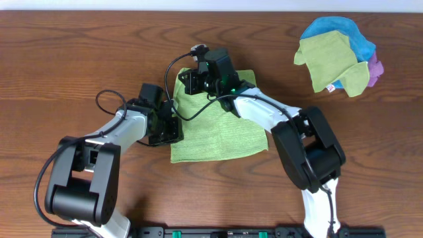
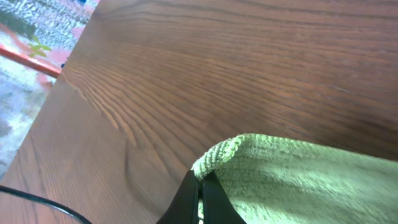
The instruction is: Fold the cloth
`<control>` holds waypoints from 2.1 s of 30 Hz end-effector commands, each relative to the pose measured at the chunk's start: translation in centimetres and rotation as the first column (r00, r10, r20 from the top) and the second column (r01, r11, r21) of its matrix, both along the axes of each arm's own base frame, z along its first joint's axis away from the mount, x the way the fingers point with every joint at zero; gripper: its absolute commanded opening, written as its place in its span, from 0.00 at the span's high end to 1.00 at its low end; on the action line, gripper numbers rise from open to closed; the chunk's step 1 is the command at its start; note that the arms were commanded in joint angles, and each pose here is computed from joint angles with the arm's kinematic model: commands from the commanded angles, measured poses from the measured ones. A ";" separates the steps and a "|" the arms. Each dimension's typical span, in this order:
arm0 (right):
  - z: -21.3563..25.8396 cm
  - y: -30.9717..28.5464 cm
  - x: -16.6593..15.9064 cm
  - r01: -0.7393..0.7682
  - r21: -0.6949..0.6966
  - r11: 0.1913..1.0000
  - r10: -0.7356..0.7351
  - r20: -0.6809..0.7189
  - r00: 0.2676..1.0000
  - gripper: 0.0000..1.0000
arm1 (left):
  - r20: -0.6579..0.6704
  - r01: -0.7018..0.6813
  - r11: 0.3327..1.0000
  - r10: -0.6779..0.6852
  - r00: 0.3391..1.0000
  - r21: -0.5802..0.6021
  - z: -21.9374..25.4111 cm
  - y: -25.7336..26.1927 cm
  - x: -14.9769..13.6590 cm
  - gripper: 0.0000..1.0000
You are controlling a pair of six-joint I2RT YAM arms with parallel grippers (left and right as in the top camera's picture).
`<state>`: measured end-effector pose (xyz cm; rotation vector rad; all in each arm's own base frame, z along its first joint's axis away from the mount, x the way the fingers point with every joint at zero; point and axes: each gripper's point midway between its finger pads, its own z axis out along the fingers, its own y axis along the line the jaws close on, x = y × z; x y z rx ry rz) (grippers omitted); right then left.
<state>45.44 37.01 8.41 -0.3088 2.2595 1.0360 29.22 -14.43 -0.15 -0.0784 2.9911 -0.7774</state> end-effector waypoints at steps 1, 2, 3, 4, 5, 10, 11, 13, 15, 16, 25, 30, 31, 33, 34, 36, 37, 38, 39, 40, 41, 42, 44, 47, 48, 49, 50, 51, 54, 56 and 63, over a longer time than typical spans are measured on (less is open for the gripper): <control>-1.9 0.9 0.0 -0.006 -0.017 1.000 0.006 -0.016 1.000 0.99 | 0.034 -0.015 1.000 0.015 0.999 0.011 1.1 0.4 0.2 0.94; -2.3 0.9 0.1 -0.006 -0.020 1.000 0.006 -0.021 1.000 0.99 | 0.046 -0.019 1.000 0.018 0.999 0.011 1.5 0.6 0.3 0.94; -2.5 1.0 0.1 -0.008 -0.020 1.000 0.007 -0.021 1.000 0.99 | 0.060 -0.025 1.000 0.024 0.998 0.015 1.9 0.8 0.5 0.94; -2.9 1.1 0.3 -0.007 -0.022 1.000 0.006 -0.025 1.000 0.99 | 0.073 -0.032 0.999 0.031 0.997 0.020 2.3 1.0 0.7 0.94; -3.0 1.2 0.5 -0.007 -0.022 1.000 0.007 -0.023 1.000 0.99 | 0.084 -0.038 0.999 0.036 0.996 0.025 2.6 1.2 0.8 0.94; -3.1 2.9 1.2 -0.054 0.014 0.998 0.054 -0.024 0.998 0.82 | 0.128 -0.069 0.997 0.064 0.990 0.037 4.3 2.4 1.1 0.94; -2.8 3.3 1.3 -0.070 0.027 0.997 0.071 -0.021 0.997 0.76 | 0.132 -0.074 0.997 0.069 0.989 0.036 4.6 2.6 1.1 0.95; -2.2 3.9 1.4 -0.094 0.049 0.994 0.095 -0.013 0.995 0.62 | 0.131 -0.081 0.996 0.076 0.988 0.038 4.7 2.9 1.0 0.94; -1.5 4.2 1.6 -0.103 0.058 0.993 0.103 0.003 0.995 0.53 | 0.126 -0.091 0.995 0.085 0.988 0.044 4.8 3.3 0.9 0.94; -1.2 4.2 1.8 -0.103 0.061 0.993 0.103 0.010 0.995 0.50 | 0.125 -0.094 0.995 0.087 0.988 0.045 4.8 3.5 0.9 0.94; -0.3 2.3 3.6 -0.071 0.072 0.995 0.070 0.015 0.997 0.39 | 0.150 -0.123 0.991 0.115 0.982 0.048 5.6 5.0 1.2 0.94; 0.2 0.5 5.1 -0.035 0.076 0.996 0.033 0.022 0.999 0.34 | 0.165 -0.134 0.989 0.124 0.979 0.055 6.2 5.7 1.2 0.94; 0.2 0.2 5.3 -0.029 0.076 0.997 0.027 0.023 0.999 0.34 | 0.167 -0.137 0.989 0.126 0.978 0.056 6.3 5.7 1.2 0.95; 0.6 -0.5 5.7 -0.016 0.078 0.997 0.014 0.026 1.000 0.32 | 0.168 -0.143 0.988 0.130 0.977 0.066 6.4 6.0 1.1 0.95; 1.0 -0.9 5.9 -0.009 0.078 0.997 0.008 0.024 1.000 0.30 | 0.166 -0.144 0.987 0.131 0.977 0.070 6.5 6.1 0.9 0.94; 1.7 -1.8 6.2 0.006 0.075 0.997 -0.007 0.019 1.000 0.23 | 0.166 -0.138 0.988 0.124 0.978 0.074 6.6 6.1 0.7 0.94; 2.5 -2.4 6.3 0.007 0.073 0.997 -0.009 0.021 1.000 0.15 | 0.166 -0.135 0.988 0.121 0.979 0.076 6.7 6.1 0.6 0.94; 3.1 -3.0 6.3 0.004 0.070 0.998 -0.006 0.022 1.000 0.04 | 0.168 -0.135 0.988 0.121 0.978 0.075 6.9 6.2 0.5 0.94; 3.6 -3.6 6.3 0.009 0.067 0.998 -0.010 0.015 1.000 0.01 | 0.170 -0.134 0.988 0.120 0.978 0.075 7.0 6.2 0.4 0.90; 4.0 -4.3 6.2 0.013 0.060 0.998 -0.013 0.005 1.000 0.01 | 0.171 -0.133 0.988 0.119 0.978 0.075 7.1 6.2 0.4 0.82; 4.7 -5.1 6.0 0.006 0.048 0.999 -0.007 0.002 1.000 0.01 | 0.172 -0.133 0.988 0.119 0.978 0.074 7.3 6.2 0.3 0.73; 5.1 -6.0 5.8 0.006 0.029 1.000 -0.006 -0.007 1.000 0.01 | 0.173 -0.133 0.988 0.119 0.978 0.075 7.4 6.2 0.2 0.64; 5.9 -8.0 5.1 0.009 -0.018 1.000 -0.009 -0.032 0.999 0.01 | 0.172 -0.134 0.988 0.119 0.978 0.074 7.7 6.2 -0.1 0.51; 6.8 -11.5 3.0 -0.013 -0.112 0.994 0.004 -0.077 0.997 0.01 | 0.170 -0.134 0.988 0.120 0.978 0.072 8.2 6.2 -0.5 0.40; 7.0 -12.7 2.2 -0.028 -0.145 0.989 0.014 -0.093 0.996 0.01 | 0.170 -0.137 0.988 0.123 0.978 0.071 8.4 6.2 -0.7 0.39; 7.1 -13.8 1.2 -0.042 -0.175 0.984 0.022 -0.114 0.993 0.01 | 0.168 -0.143 0.987 0.130 0.977 0.069 8.5 6.2 -0.8 0.38; 7.3 -15.0 0.3 -0.052 -0.198 0.979 0.025 -0.139 0.990 0.01 | 0.168 -0.146 0.987 0.133 0.977 0.067 8.7 6.2 -0.9 0.38; 7.3 -16.0 -0.5 -0.063 -0.218 0.974 0.029 -0.160 0.987 0.01 | 0.164 -0.150 0.987 0.138 0.977 0.062 8.9 6.1 -1.1 0.37; 7.0 -19.2 -2.8 -0.072 -0.258 0.963 0.010 -0.232 0.973 0.01 | 0.137 -0.173 0.983 0.164 0.977 0.055 9.0 6.1 -1.6 0.37; 6.5 -21.5 -4.5 -0.055 -0.270 0.961 -0.022 -0.272 0.962 0.01 | 0.117 -0.171 0.985 0.165 0.979 0.039 9.0 5.8 -2.0 0.37; 4.8 -26.3 -10.2 0.045 -0.231 0.972 -0.108 -0.265 0.958 0.01 | 0.040 -0.230 0.973 0.229 0.973 0.006 7.9 5.3 -3.1 0.41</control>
